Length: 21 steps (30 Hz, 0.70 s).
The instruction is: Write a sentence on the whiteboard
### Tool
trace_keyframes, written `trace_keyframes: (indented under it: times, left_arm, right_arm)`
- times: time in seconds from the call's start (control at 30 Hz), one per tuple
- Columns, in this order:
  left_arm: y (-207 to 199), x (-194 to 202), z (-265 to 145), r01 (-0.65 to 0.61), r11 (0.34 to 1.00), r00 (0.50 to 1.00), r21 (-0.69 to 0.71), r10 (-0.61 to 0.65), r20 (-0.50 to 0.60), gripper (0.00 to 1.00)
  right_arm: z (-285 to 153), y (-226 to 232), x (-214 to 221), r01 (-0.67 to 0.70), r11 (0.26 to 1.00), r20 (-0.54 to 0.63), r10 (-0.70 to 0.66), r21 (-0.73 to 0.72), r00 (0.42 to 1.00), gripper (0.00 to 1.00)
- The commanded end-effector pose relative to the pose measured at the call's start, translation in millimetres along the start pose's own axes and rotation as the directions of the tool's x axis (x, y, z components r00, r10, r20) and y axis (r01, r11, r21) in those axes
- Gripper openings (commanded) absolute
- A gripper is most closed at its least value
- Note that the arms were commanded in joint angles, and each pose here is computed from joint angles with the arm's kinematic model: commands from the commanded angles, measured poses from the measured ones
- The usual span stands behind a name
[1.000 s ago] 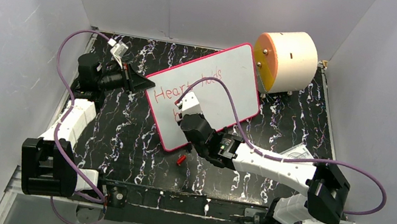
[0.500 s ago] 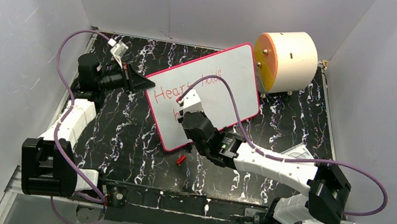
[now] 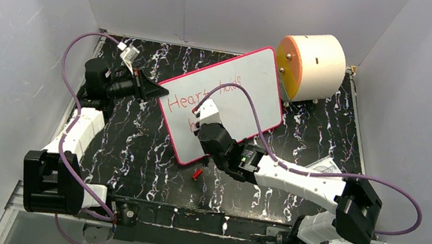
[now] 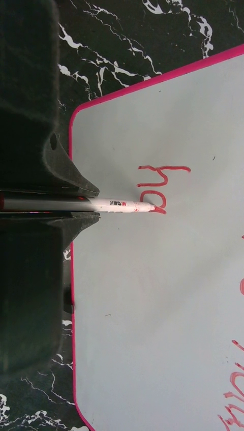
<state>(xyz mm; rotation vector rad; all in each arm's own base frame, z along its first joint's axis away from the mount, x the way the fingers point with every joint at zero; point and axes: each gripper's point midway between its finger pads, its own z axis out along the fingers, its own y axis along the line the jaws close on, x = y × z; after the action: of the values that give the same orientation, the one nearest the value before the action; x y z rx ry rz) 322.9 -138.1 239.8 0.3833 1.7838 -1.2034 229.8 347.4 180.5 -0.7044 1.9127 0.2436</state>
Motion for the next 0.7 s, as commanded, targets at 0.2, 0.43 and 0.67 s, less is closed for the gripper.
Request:
trace_keyframes:
  times: [0.2, 0.43, 0.67]
  left_arm:
    - [-7.2, 3.7, -1.7, -0.025, 1.000, 1.000, 0.012, 0.025, -0.017, 0.00]
    - [-7.6, 3.6, -1.9, -0.027, 1.000, 0.999, 0.012, 0.027, -0.017, 0.00]
    - [-7.6, 3.5, -2.0, -0.027, 1.000, 0.999, 0.012, 0.028, -0.016, 0.00]
  right_arm:
    - [-3.2, -9.0, 12.7, -0.012, 1.000, -0.030, 0.013, 0.029, 0.999, 0.00]
    - [-6.6, -16.9, 9.6, -0.020, 0.998, -0.014, 0.021, 0.062, 1.000, 0.00]
    - [-13.8, -21.1, -5.7, -0.039, 0.997, 0.035, 0.037, 0.060, 0.999, 0.00]
